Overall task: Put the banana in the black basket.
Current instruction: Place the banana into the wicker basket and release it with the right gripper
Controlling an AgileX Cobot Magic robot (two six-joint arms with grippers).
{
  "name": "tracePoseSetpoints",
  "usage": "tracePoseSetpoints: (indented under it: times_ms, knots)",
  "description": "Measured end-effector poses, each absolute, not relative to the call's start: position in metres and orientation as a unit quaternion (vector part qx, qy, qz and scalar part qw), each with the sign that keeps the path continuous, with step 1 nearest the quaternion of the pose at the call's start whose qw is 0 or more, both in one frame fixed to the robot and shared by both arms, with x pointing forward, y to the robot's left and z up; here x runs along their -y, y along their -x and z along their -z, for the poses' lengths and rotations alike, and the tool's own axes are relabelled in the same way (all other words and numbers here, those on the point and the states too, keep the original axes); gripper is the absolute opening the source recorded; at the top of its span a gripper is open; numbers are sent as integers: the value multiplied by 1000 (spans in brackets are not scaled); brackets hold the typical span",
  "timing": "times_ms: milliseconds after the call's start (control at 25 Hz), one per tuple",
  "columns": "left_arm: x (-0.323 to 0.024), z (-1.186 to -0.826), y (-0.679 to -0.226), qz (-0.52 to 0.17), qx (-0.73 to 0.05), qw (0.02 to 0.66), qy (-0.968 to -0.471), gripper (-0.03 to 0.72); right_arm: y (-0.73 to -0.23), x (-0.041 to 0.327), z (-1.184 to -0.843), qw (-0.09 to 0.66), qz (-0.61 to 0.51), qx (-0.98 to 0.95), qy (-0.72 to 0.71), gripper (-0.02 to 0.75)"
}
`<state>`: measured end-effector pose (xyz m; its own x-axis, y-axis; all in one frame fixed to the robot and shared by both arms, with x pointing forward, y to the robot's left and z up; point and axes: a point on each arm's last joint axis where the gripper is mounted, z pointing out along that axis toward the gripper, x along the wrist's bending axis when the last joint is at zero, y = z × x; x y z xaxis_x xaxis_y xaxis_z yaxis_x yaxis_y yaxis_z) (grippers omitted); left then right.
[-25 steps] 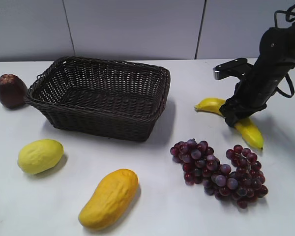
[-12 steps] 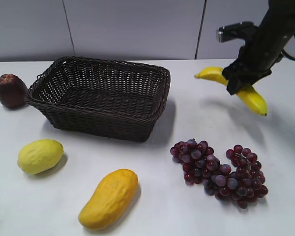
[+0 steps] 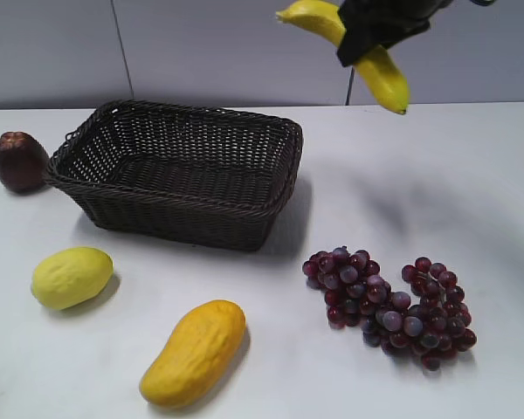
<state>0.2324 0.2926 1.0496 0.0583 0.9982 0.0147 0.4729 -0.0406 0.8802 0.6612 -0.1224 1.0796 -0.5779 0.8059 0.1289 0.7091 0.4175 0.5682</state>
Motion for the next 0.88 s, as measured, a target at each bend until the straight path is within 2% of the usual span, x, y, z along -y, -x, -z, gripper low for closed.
tracePoseSetpoints:
  times_ms: [280,480,640,880]
  knots:
    - [-293,-1050,-232,-356,-586,369,-627,239,-635,42,-1086,106,-359,-849,-372,342]
    - [-293,-1050,-232,-356,-586,369,-627,239,-626,-3,-1060,111,-371,-863,-325,342]
    - [-293,-1050,-232,-356,-586,369,-627,239,-628,-18,-1034,114,-360,-871,-313,342]
    - [-293,-1050,-232,-356,-586,369,-627,239,-637,-21,-997,124,-319,-889,-303,352]
